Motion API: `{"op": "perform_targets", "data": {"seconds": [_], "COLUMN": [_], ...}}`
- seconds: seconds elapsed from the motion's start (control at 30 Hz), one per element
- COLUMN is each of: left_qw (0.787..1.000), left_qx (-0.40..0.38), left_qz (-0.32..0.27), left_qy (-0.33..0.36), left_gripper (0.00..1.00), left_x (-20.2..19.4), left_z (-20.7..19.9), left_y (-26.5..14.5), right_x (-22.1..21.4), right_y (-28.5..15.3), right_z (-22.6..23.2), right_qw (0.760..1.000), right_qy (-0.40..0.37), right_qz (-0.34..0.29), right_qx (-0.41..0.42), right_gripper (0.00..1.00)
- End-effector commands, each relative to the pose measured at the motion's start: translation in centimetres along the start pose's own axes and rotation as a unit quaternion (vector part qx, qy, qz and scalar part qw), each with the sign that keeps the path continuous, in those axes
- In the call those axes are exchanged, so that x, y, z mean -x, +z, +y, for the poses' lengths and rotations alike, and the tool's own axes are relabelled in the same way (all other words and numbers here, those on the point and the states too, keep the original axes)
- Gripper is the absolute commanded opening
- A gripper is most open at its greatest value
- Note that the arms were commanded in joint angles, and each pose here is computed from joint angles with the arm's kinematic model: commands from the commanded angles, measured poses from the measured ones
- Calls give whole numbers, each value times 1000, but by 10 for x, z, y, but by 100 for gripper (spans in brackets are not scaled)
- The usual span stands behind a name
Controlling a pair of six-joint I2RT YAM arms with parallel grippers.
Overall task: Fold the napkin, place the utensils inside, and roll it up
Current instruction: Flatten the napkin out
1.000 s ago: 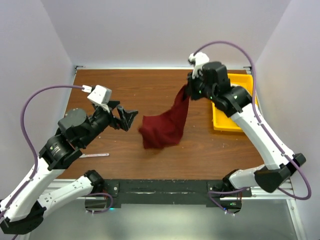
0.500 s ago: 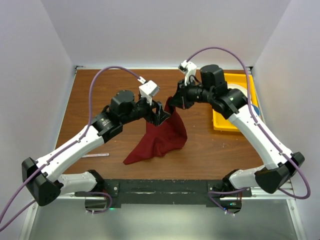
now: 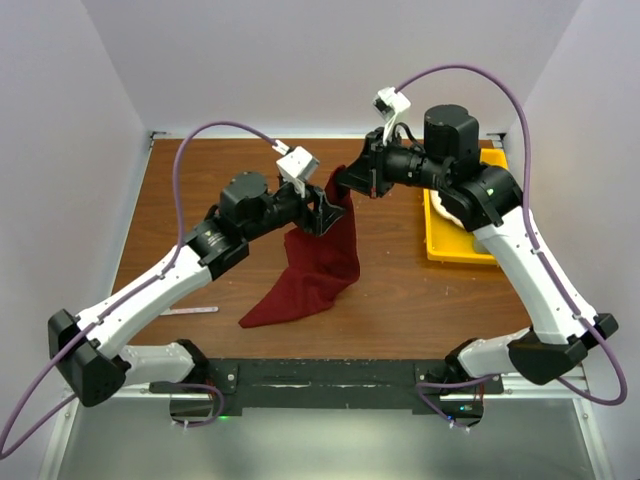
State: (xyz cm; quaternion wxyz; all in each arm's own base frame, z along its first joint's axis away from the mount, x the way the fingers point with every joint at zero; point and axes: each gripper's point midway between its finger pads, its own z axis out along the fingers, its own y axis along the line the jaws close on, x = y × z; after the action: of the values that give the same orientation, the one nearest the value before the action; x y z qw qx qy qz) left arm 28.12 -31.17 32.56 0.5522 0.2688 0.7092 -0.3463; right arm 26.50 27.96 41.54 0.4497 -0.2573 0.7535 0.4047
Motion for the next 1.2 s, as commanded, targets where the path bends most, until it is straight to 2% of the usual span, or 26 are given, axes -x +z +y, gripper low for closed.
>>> {"op": "perform_targets", "data": {"seconds": [0.0,0.13,0.23,0.33,0.4,0.6,0.8,0.83,0.9,0.97,1.0,1.03,1.07,1.1,1.13,1.17], "left_qw": [994,989,989,993,994,997,1000,1000,999,999,998,998,997,995,993,990], "left_qx": [-37,-9,17,16,-7,-3,10,16,31,52,60,64,79,95,118,139], "left_qz": [-97,-139,-139,-108,-103,-71,-26,-8,-6,2,4,-1,-5,17,-1,22], "left_qy": [31,45,47,40,33,24,13,7,-2,-7,-7,-5,2,2,14,26], "left_gripper": [69,69,64,59,57,52,47,43,40,28,25,15,11,8,1,0], "left_x": [54,83,87,75,71,48,-5,-27,-36,-47,-46,-40,-33,-36,-10,-9], "left_z": [-21,-18,-8,-4,-12,-3,11,18,30,46,51,54,64,70,76,84], "left_y": [-31,-60,-58,-43,-37,-16,-7,-7,-10,-14,-18,-21,-25,-33,-40,-50], "right_x": [10,4,1,1,1,10,48,62,78,95,100,107,109,110,115,113], "right_y": [-6,-3,-2,-3,-4,-7,-24,-33,-42,-53,-56,-61,-64,-66,-71,-73], "right_z": [6,5,6,9,10,16,24,30,33,42,43,42,40,39,32,27], "right_qw": [1000,1000,1000,1000,1000,999,997,995,993,989,988,986,985,984,980,979], "right_qy": [-19,-18,-15,-13,-13,-9,-22,-31,-39,-48,-51,-57,-62,-68,-82,-87], "right_qz": [-8,-2,1,-1,-3,-15,-69,-90,-114,-138,-146,-159,-162,-165,-174,-171], "right_qx": [6,13,16,23,26,35,13,11,2,5,2,-10,-17,-25,-49,-64], "right_gripper": [0,0,0,0,0,0,0,0,0,0,0,0,0,0,0,0]}}
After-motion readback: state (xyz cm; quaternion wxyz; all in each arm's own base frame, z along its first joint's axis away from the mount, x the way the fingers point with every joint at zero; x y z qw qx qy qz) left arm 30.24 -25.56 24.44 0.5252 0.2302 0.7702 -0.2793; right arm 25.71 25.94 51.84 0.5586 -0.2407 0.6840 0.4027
